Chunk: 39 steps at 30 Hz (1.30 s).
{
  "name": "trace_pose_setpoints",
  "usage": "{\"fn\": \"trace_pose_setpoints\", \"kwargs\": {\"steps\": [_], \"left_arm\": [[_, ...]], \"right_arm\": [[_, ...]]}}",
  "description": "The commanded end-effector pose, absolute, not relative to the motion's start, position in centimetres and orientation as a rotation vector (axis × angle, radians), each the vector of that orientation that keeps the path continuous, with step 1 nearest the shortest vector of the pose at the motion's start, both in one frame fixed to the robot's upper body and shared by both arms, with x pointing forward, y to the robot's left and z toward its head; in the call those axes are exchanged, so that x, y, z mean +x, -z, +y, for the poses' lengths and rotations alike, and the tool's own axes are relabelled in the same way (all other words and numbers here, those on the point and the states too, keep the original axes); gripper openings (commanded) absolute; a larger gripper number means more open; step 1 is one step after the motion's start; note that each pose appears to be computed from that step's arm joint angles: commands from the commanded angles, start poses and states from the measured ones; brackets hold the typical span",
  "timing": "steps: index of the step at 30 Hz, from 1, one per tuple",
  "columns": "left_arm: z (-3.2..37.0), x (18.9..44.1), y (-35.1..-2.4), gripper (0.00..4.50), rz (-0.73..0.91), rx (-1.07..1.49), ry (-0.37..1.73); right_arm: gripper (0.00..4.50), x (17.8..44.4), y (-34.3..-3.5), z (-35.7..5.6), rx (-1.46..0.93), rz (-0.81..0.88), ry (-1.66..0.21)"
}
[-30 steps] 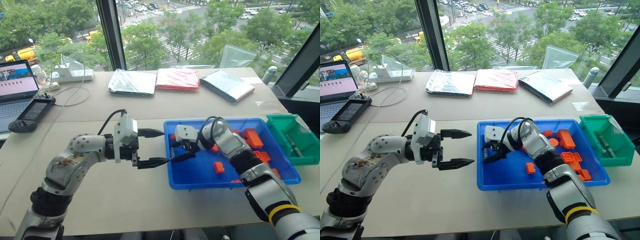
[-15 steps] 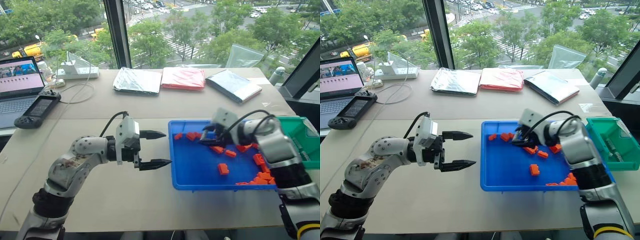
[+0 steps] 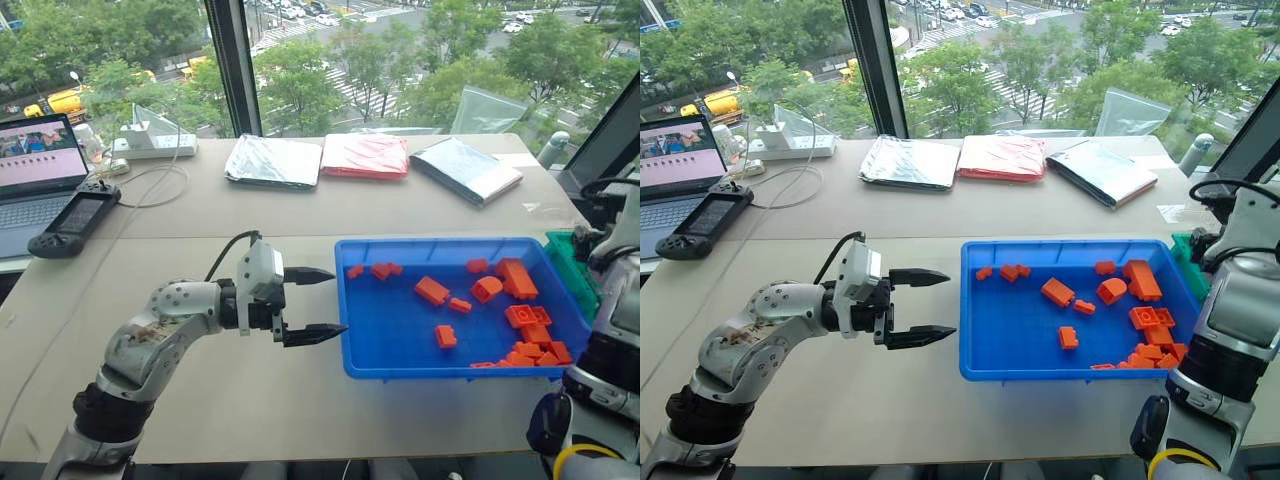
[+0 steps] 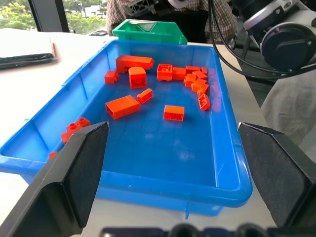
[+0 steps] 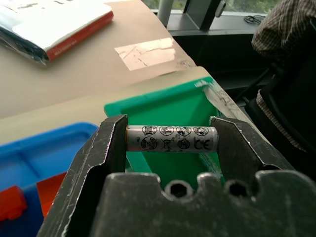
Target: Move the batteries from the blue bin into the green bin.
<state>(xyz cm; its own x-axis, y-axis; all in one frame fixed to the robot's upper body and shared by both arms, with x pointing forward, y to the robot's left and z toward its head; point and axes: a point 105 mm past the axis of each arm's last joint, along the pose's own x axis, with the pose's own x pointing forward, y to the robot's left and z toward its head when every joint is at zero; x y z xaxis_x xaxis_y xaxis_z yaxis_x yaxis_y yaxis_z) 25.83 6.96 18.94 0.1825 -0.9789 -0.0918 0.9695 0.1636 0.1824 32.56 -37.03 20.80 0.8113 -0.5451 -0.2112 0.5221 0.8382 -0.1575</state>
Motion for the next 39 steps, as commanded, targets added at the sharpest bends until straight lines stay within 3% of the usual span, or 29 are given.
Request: {"fn": "trace_pose_setpoints", "kwargs": {"steps": [1,3,4,7,8,11,15,18,20,23,30,37,39], "left_arm": [[6.6,25.2,-19.7,4.5,-0.105,0.241,1.414],[6.7,25.2,-19.7,4.5,-0.104,0.24,1.415],[6.7,25.2,-19.7,4.5,-0.103,0.24,1.416],[6.7,25.1,-19.7,4.5,-0.102,0.239,1.419],[6.7,25.1,-19.7,4.5,-0.102,0.239,1.42],[6.5,25.1,-19.7,4.5,-0.105,0.237,1.422],[6.4,25.2,-19.7,4.5,-0.106,0.235,1.423],[6.3,25.2,-19.7,4.5,-0.109,0.23,1.421],[6.3,25.3,-19.7,4.5,-0.102,0.223,1.413],[6.4,25.5,-19.5,4.5,-0.101,0.219,1.401],[6.6,25.8,-19.2,4.5,-0.09,0.215,1.375],[7.0,26.7,-19.1,4.5,-0.099,0.211,1.296],[7.6,28.1,-19.3,4.5,-0.11,0.191,1.185]], "right_arm": [[2.5,31.7,-22.4,-37.4,-0.085,0.183,0.619],[2.5,31.3,-23.1,-37.8,-0.068,0.142,0.654],[3.5,31.1,-23.6,-38.0,-0.064,0.112,0.667],[4.35,30.9,-25.0,-38.0,-0.068,0.045,0.681],[4.44,30.9,-25.5,-38.0,-0.083,0.023,0.681],[4.44,30.9,-27.8,-37.7,-0.117,-0.068,0.656],[4.44,32.8,-30.3,-32.6,-0.168,-0.172,0.301],[4.44,32.1,-28.1,-24.8,-0.349,-0.107,-0.209],[4.44,29.7,-23.7,-21.7,-0.335,0.075,-0.482],[4.44,26.6,-20.0,-21.3,-0.378,0.232,-0.631],[4.44,24.9,-19.0,-21.9,-0.404,0.233,-0.692],[4.44,26.7,-19.2,-23.3,-0.363,0.153,-0.561],[4.44,27.8,-19.4,-24.7,-0.366,0.127,-0.435]]}}
